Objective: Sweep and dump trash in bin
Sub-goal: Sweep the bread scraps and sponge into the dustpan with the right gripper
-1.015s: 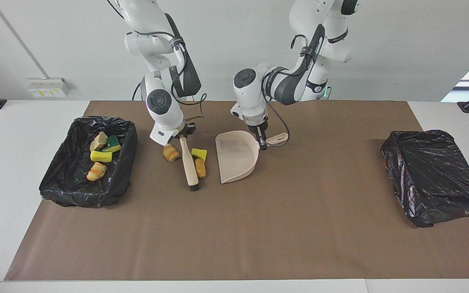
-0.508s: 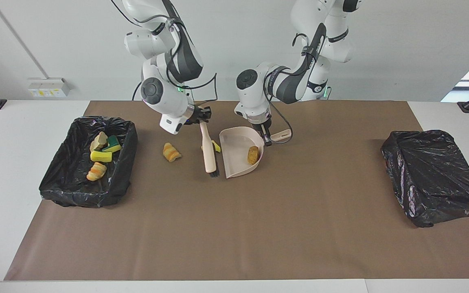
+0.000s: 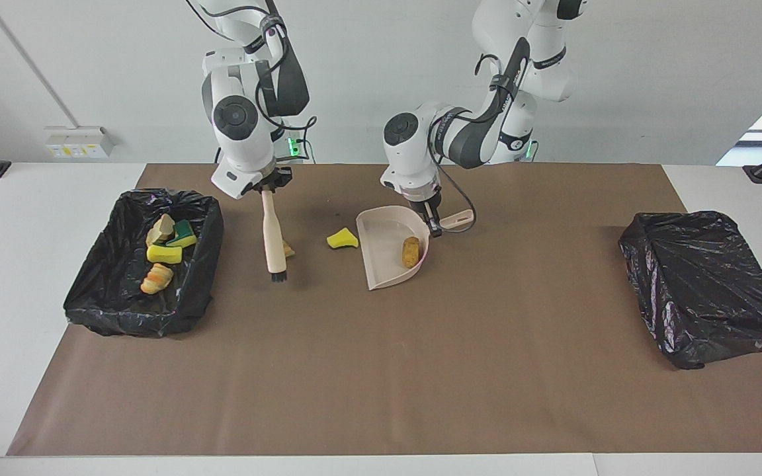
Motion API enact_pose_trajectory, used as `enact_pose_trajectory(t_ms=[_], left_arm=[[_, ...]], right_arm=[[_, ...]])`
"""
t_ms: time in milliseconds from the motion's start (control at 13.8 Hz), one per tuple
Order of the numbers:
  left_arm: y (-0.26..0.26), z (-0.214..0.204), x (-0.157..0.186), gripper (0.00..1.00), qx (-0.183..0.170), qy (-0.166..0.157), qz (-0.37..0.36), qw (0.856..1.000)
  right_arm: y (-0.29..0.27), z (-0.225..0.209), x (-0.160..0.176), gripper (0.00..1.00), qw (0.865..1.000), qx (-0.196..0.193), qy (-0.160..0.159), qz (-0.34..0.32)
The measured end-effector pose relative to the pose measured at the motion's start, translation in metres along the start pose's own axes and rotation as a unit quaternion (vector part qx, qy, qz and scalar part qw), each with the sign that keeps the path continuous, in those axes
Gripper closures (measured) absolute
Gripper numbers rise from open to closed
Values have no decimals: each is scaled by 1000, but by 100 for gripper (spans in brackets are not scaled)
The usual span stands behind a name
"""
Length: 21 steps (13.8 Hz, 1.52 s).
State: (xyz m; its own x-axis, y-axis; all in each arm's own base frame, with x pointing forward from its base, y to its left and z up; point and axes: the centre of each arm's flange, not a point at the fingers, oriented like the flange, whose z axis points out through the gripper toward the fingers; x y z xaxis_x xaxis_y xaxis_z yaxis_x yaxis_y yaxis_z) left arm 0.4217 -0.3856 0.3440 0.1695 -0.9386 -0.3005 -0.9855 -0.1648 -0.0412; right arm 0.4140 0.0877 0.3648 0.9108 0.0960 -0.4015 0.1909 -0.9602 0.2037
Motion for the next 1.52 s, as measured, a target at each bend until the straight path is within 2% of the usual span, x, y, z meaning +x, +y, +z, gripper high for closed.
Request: enact_pose_trajectory(t_ms=[218, 435, 653, 870, 1015, 1305, 1523], left_arm=[[6, -1, 1, 68, 0, -2, -5, 1000], [10, -1, 1, 68, 0, -3, -5, 1000], [12, 0, 0, 68, 0, -4, -4, 1000], [13, 1, -2, 68, -1, -5, -4, 1000], [13, 2, -3, 68, -1, -5, -5, 1000], [12, 2, -3, 68, 0, -4, -6, 1000], [0, 3, -8, 68, 3, 8, -5, 1000]], right_arm=[[-8, 25, -3, 74, 1000, 7, -3, 2], [-29, 25, -3, 74, 995, 94, 0, -20], [-76, 16, -10, 74, 989, 134, 9, -56], [-133, 7, -16, 74, 974, 217, 28, -63], [-161, 5, -17, 74, 964, 257, 33, -56], [-165, -11, -14, 74, 958, 280, 32, -47], [-146, -40, -17, 74, 958, 286, 9, -31]])
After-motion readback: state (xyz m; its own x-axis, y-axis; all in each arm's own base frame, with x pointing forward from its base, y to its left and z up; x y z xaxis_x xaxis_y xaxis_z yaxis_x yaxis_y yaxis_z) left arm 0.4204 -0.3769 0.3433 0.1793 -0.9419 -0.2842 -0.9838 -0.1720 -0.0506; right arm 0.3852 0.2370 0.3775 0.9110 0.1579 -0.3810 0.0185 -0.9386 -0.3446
